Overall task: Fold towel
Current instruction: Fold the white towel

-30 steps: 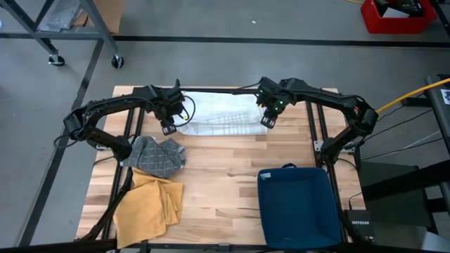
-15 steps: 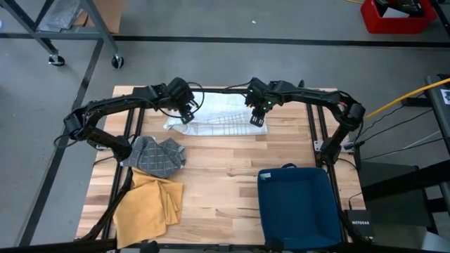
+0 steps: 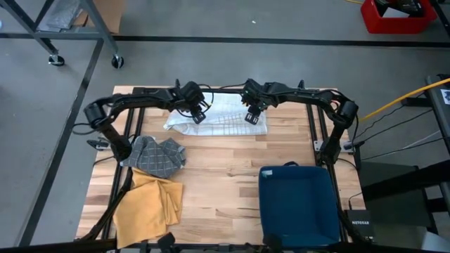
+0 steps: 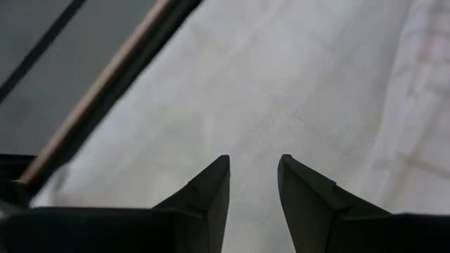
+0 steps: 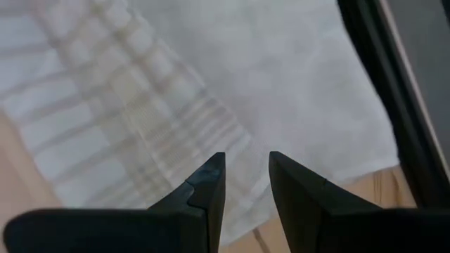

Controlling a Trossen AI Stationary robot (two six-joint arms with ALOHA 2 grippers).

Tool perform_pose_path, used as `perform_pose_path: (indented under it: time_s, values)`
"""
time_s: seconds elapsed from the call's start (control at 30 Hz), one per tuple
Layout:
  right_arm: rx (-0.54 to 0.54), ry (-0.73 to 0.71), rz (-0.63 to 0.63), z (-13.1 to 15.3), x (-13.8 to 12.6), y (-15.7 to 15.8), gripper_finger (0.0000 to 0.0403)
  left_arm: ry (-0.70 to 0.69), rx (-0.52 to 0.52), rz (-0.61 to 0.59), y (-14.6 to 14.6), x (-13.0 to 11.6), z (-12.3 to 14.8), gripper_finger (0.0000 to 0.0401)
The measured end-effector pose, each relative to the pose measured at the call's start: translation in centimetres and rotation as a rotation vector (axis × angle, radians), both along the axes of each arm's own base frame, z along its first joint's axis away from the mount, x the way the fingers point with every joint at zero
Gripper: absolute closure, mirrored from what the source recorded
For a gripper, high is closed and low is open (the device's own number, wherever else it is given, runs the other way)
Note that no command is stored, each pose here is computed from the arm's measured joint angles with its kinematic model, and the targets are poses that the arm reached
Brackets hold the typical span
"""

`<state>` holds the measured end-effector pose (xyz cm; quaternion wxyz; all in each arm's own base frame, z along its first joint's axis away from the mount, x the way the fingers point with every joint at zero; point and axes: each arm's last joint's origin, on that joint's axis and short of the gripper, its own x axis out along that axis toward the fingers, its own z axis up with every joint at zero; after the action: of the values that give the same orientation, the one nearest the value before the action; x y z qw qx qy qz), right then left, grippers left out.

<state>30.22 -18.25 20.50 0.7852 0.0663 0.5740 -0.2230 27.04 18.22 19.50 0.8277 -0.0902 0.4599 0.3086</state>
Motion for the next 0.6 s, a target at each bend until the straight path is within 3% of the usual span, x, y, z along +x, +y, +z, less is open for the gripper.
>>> perform_pose_path:
  time_s: [0.17, 0.4, 0.6]
  values:
    - [0.029, 0.026, 0.006, 0.3, -0.4, 0.5, 0.0288, -0.082, -0.090, -0.018, 0.2, 0.9, -1.2, 0.0290]
    - [0.047, 0.025, 0.006, 1.1, -1.0, 0.8, 0.0288, -0.273, -0.150, -0.025, 0.4, 2.0, -0.4, 0.0290]
    - [0.038, 0.004, 0.007, 3.4, -0.7, 0.7, 0.0288, -0.404, -0.109, -0.093, -0.3, 4.4, -0.7, 0.0290]
